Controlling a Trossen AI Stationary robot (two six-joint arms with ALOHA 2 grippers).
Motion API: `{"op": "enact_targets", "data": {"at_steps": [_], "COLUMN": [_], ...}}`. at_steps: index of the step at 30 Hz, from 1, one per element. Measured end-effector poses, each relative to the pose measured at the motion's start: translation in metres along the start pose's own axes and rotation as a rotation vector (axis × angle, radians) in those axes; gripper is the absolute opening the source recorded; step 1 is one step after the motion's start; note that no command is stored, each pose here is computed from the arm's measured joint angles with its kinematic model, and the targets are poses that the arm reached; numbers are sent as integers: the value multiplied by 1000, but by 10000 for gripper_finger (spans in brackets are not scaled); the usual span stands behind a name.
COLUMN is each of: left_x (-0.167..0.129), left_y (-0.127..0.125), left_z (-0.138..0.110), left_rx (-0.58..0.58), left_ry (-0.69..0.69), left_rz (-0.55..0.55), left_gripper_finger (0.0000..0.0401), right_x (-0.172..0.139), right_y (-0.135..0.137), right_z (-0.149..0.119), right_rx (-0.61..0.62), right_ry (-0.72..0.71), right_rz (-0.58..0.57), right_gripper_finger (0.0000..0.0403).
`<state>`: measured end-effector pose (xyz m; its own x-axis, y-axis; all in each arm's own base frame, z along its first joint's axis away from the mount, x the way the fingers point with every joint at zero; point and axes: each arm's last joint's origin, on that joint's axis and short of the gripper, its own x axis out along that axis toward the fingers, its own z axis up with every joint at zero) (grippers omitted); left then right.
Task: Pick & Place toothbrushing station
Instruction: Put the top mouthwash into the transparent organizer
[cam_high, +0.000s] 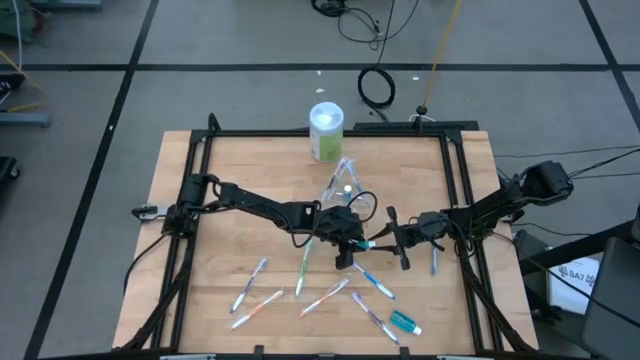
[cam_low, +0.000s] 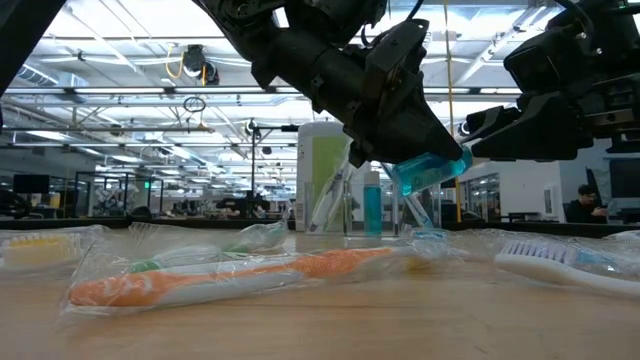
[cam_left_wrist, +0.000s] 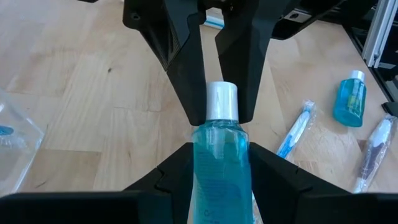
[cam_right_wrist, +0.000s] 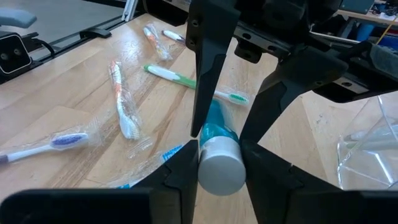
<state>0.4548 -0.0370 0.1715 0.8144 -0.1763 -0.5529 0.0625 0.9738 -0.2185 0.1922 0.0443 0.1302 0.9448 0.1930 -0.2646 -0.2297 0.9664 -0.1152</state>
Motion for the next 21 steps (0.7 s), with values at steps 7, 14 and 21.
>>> {"op": "enact_targets", "data": {"at_steps": [7, 14, 21], "left_x": [0, 0, -13], "left_y": [0, 0, 1], "left_z": [0, 0, 5], "left_rx": [0, 3, -6], "left_ry": [1, -5, 44], "left_rz": [1, 4, 19], "left_gripper_finger": [144, 186, 242], "right_x": [0, 0, 0], "right_y": [0, 0, 0], "right_z": [0, 0, 0], "right_rx": [8, 47, 56], "right_ry": [0, 3, 3], "right_rz": [1, 7, 9], "right_gripper_finger": [102, 103, 104]}}
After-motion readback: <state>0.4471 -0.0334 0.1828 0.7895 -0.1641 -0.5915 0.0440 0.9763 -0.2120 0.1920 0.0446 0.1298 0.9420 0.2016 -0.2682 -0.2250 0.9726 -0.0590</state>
